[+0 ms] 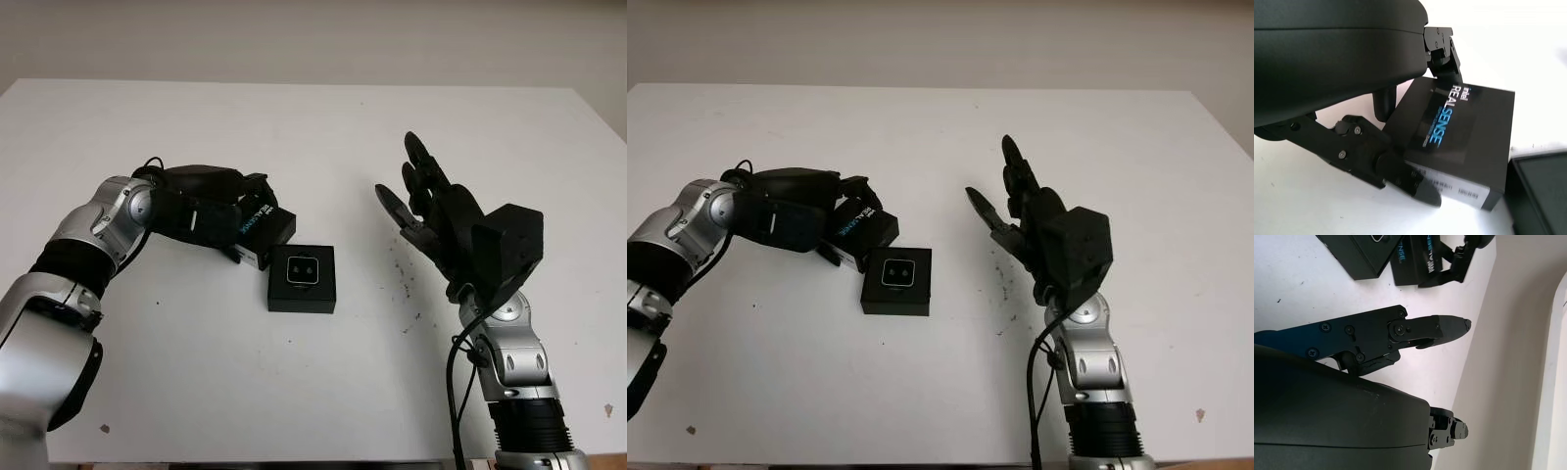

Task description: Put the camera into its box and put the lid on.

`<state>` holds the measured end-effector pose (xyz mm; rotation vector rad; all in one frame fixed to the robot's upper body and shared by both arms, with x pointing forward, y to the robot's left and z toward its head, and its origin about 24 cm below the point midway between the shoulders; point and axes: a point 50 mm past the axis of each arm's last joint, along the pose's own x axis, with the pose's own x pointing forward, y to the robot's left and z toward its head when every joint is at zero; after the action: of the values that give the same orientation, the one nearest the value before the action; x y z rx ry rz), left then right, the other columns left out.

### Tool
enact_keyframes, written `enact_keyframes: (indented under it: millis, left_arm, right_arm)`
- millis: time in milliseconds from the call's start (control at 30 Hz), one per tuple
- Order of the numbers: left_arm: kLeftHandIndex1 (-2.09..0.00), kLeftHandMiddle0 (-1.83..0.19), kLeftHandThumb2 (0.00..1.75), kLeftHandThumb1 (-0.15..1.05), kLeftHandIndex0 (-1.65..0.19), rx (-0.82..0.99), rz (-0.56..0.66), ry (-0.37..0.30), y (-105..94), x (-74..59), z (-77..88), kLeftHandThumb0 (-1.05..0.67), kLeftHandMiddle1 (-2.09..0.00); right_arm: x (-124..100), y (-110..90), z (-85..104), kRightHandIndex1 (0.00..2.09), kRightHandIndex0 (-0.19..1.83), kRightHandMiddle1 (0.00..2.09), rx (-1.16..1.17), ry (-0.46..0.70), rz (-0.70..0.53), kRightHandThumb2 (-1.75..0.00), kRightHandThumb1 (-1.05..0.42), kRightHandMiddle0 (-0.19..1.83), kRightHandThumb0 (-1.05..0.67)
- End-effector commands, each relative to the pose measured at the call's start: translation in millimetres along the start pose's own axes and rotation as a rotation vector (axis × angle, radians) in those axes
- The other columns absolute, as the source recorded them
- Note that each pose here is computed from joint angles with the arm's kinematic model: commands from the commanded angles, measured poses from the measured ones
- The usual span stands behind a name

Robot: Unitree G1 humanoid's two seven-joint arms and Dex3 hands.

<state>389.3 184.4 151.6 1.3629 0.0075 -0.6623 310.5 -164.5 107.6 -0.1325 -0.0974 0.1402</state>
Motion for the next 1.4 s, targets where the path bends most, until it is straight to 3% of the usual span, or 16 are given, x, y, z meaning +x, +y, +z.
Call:
enact_keyframes:
  millis: [0, 167, 300, 467, 633, 767, 900, 1000, 1167, 1367]
  left_arm:
    - [-2.09, -0.65, 0.15, 1.05, -0.43, -0.05, 0.01, 0.004, -4.3, -0.8, 1.0, -0.31, -2.09]
    - [-2.09, -0.68, 0.17, 1.05, -0.56, -0.108, 0.043, 0.054, 12.1, -11.6, 11.1, -0.29, -2.09]
    - [-2.09, -0.38, 0.15, 1.05, -0.46, -0.114, 0.032, 0.128, 22.5, -21.0, 14.0, -0.28, -2.09]
    - [-2.09, -0.5, 0.15, 1.05, -0.52, -0.111, 0.05, 0.186, 33.0, -31.0, 9.3, -0.26, -2.09]
    - [-2.09, -0.67, 0.14, 1.05, -0.59, -0.143, 0.054, 0.175, 37.0, -36.0, 5.9, -0.26, -2.09]
    - [-2.09, -0.52, 0.15, 1.05, -0.55, -0.171, 0.044, 0.179, 41.7, -39.5, 6.0, -0.3, -2.09]
    - [-2.09, -0.62, 0.15, 1.05, -0.6, -0.185, 0.03, 0.199, 48.6, -44.0, 8.8, -0.32, -2.09]
    - [-2.09, -0.5, 0.16, 1.05, -0.57, -0.193, 0.023, 0.208, 53.5, -48.5, 11.0, -0.32, -2.09]
    - [-2.09, -0.68, 0.16, 1.05, -0.62, -0.234, 0.015, 0.22, 59.1, -57.9, 16.6, -0.32, -2.09]
    - [-2.09, -0.66, 0.19, 1.05, -0.72, -0.304, -0.006, 0.229, 53.0, -67.0, 31.0, -0.36, -2.09]
  right_arm:
    - [-1.1, 0.0, 2.9, 0.06, -0.05, 0.06, 0.0, -0.009, -0.001, -0.21, -1.05, -0.01, -0.53]
    - [-1.0, 3.5, 1.1, 0.06, -0.04, 0.06, 0.016, -0.012, 0.005, -0.22, -1.05, -0.01, -0.52]
    - [-1.0, 5.9, 0.0, 0.06, -0.04, 0.06, 0.017, -0.006, 0.007, -0.23, -1.05, -0.01, -0.51]
    - [-1.2, 7.9, -1.5, 0.06, -0.03, 0.06, 0.011, -0.002, 0.013, -0.22, -1.05, 0.0, -0.55]
    - [-0.6, 10.0, -2.7, 0.06, -0.03, 0.06, 0.016, 0.006, 0.007, -0.21, -1.05, 0.0, -0.56]
    - [0.1, 12.1, -3.1, 0.06, -0.03, 0.06, 0.022, 0.008, 0.008, -0.22, -1.05, 0.0, -0.55]
    - [-0.2, 13.1, -3.4, 0.06, -0.03, 0.06, 0.024, 0.005, 0.007, -0.22, -1.05, 0.0, -0.54]
    - [-0.2, 13.7, -3.6, 0.06, -0.03, 0.06, 0.027, 0.006, -0.003, -0.22, -1.05, 0.0, -0.54]
    - [-0.3, 14.5, -2.5, 0.06, -0.02, 0.06, 0.005, -0.003, -0.054, -0.23, -1.05, 0.01, -0.57]
    - [-0.3, 18.5, -1.6, 0.06, -0.03, 0.05, 0.012, -0.012, -0.097, -0.27, -1.05, 0.0, -0.59]
